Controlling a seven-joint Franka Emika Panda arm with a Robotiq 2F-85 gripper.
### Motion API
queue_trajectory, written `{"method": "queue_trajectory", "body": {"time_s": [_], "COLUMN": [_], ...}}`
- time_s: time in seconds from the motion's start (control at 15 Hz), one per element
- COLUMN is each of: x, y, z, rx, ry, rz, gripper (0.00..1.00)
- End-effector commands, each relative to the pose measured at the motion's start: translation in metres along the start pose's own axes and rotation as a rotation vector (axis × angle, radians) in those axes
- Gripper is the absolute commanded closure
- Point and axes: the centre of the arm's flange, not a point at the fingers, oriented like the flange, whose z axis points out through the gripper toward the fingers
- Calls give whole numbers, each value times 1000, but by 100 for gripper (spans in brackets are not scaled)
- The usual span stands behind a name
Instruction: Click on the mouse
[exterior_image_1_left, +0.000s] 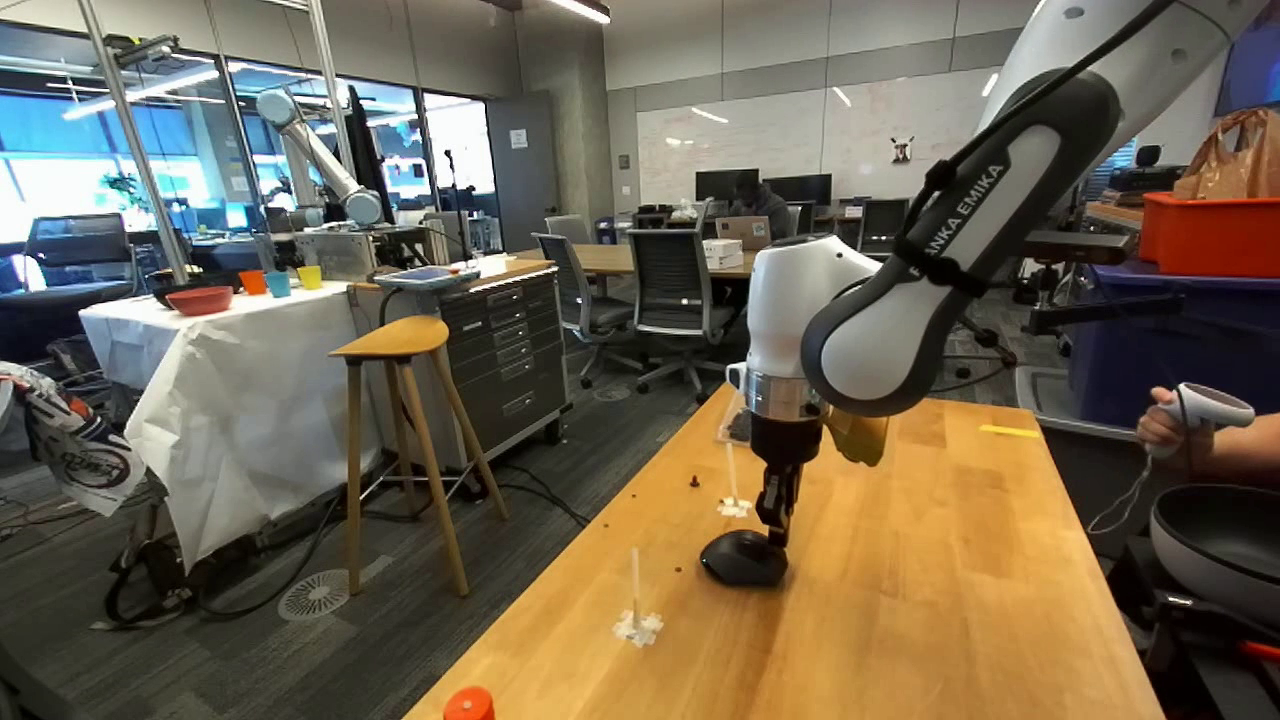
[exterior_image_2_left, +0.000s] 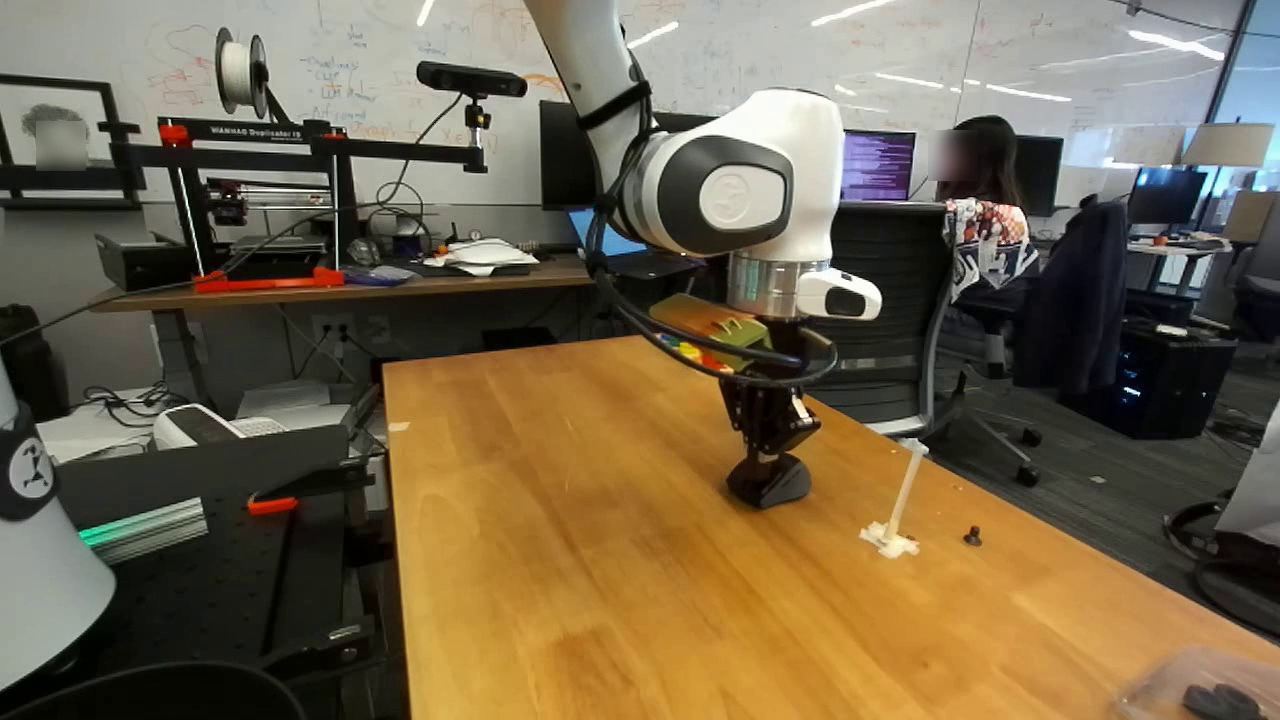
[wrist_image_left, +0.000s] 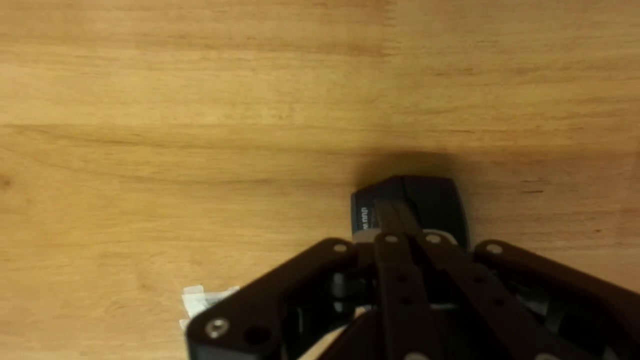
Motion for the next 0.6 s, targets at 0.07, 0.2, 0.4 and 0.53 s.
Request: {"method": "queue_trajectory", "body": {"time_s": [0.07, 0.2, 0.4, 0.53], "x": [-1, -1, -6, -12], "y": [1, 2, 5, 8], "z": [-46, -66, -96, -116], "rx": [27, 36, 58, 73], "ry": [32, 49, 58, 61], "rz": [6, 11, 25, 40], "gripper": [100, 100, 100, 100]}}
